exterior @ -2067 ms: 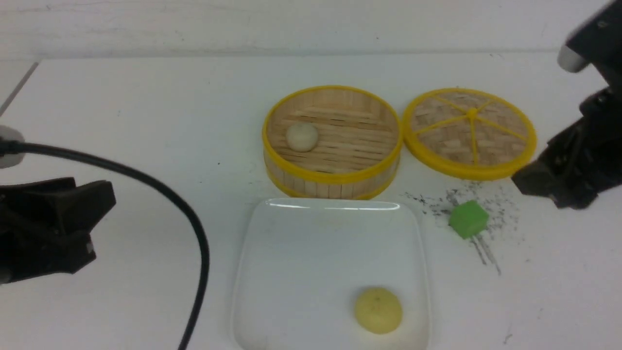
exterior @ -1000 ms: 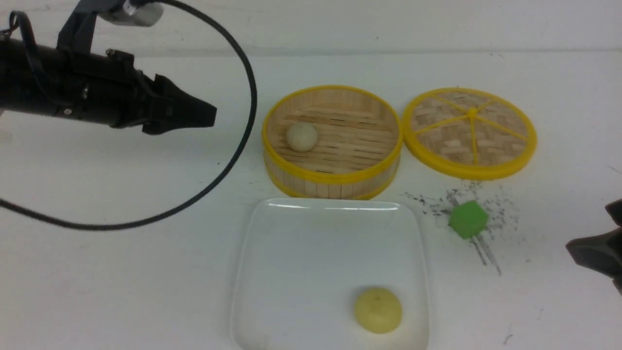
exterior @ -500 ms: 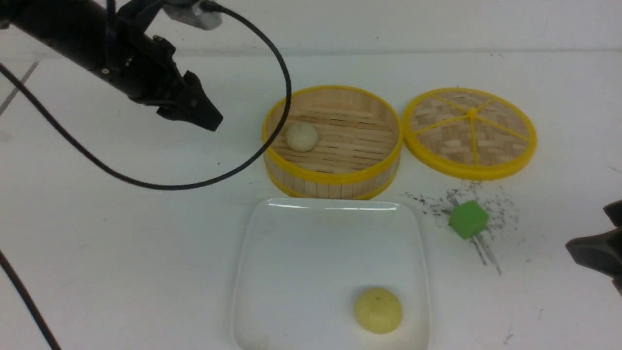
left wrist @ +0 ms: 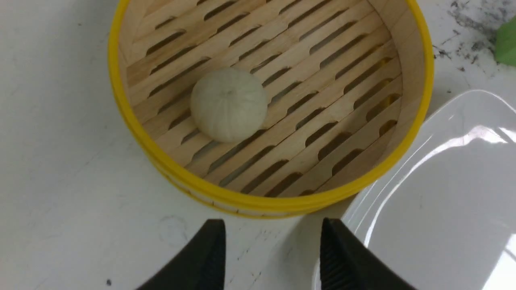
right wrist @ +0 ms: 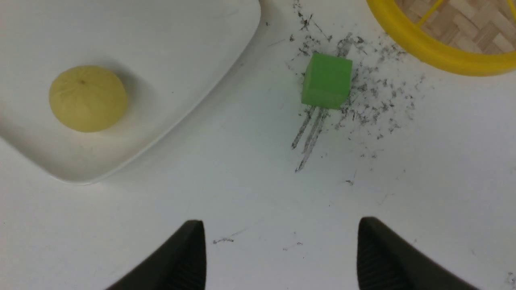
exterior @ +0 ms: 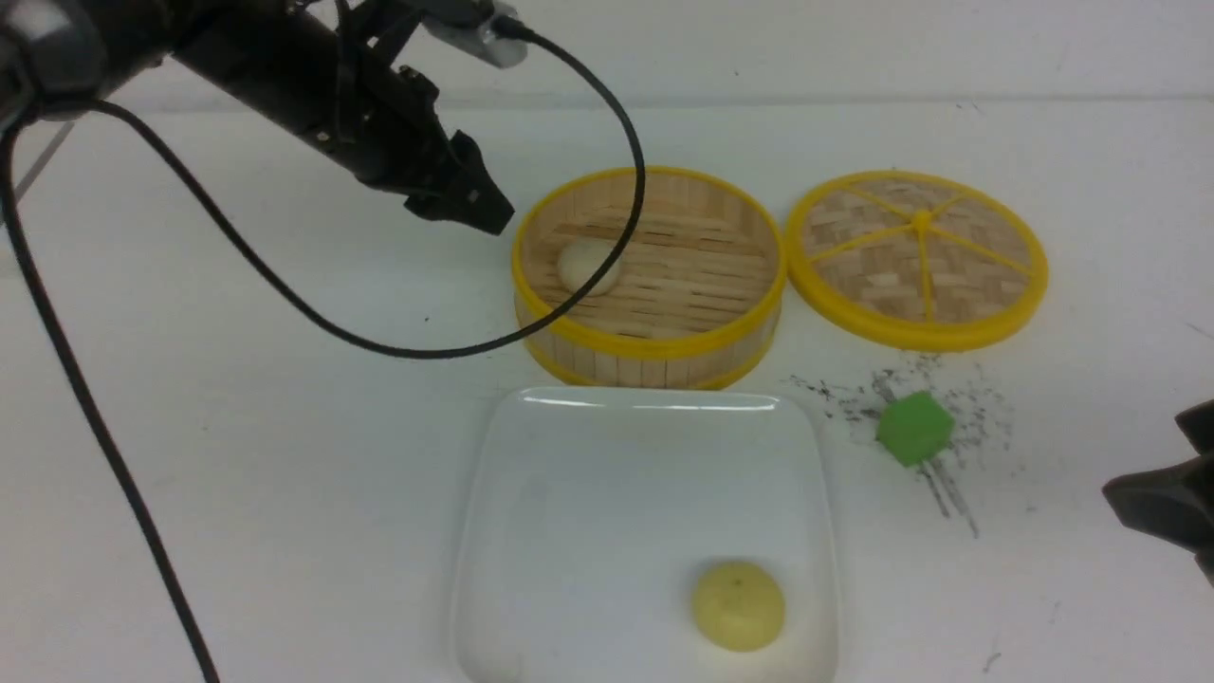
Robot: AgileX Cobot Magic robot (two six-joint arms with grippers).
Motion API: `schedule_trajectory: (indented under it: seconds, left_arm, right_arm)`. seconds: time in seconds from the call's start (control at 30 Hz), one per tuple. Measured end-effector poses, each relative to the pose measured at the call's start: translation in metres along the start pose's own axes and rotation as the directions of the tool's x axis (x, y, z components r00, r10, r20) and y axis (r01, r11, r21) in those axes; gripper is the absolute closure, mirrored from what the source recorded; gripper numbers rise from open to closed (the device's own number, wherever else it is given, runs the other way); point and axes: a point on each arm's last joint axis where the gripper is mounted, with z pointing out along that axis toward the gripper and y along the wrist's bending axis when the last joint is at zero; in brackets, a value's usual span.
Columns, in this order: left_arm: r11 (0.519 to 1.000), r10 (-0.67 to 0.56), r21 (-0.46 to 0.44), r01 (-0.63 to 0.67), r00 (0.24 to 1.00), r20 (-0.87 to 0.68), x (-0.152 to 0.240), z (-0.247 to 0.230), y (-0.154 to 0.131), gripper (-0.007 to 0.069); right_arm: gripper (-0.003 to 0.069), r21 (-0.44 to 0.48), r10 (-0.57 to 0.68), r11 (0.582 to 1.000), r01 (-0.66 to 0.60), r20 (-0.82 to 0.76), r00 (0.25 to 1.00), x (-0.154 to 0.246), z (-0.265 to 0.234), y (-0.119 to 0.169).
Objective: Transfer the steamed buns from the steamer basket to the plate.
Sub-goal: Use the left arm to grab the steamed stuffed bun that is closest to it
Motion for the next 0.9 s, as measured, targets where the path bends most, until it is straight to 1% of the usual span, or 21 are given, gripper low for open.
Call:
schedule_trajectory:
  seconds: [0.17,0.3,0.4,0.57,0.67,0.8,0.9]
  left_arm:
    - [0.999,-0.002,0.044,0.001,1.000,0.020,0.004,0.033,0.014,0.0302]
    - [0.999,0.012,0.046,-0.013,0.999,0.032,0.004,0.052,0.021,0.0304]
    - [0.997,0.076,0.029,-0.077,0.996,0.042,-0.002,0.066,0.018,0.0305]
    - [0.983,0.180,-0.030,-0.179,0.982,0.053,-0.018,0.094,0.000,0.0305]
    - [0.979,0.202,-0.029,-0.201,0.978,0.048,-0.021,0.102,-0.008,0.0305]
    - [0.976,0.215,-0.047,-0.213,0.976,0.040,-0.021,0.104,-0.008,0.0305]
    - [0.973,0.213,-0.092,-0.210,0.977,0.028,-0.020,0.103,-0.002,0.0305]
  right_arm:
    - [0.0164,-0.003,0.004,1.000,-0.004,0.001,1.000,0.000,0.000,0.000]
    - [0.0164,-0.003,0.004,1.000,-0.004,0.002,1.000,0.000,0.000,0.000]
    - [0.0164,-0.003,0.004,1.000,-0.004,0.001,1.000,0.000,0.000,0.000]
    - [0.0164,-0.003,0.004,1.000,-0.004,0.001,1.000,0.000,0.000,0.000]
    - [0.0164,-0.005,0.004,1.000,-0.005,-0.005,1.000,0.002,0.002,0.001]
    - [0.0164,-0.008,0.007,1.000,-0.008,-0.021,1.000,0.007,0.006,0.001]
    - [0.0164,-0.008,0.011,1.000,-0.011,-0.031,0.999,0.013,0.012,0.002]
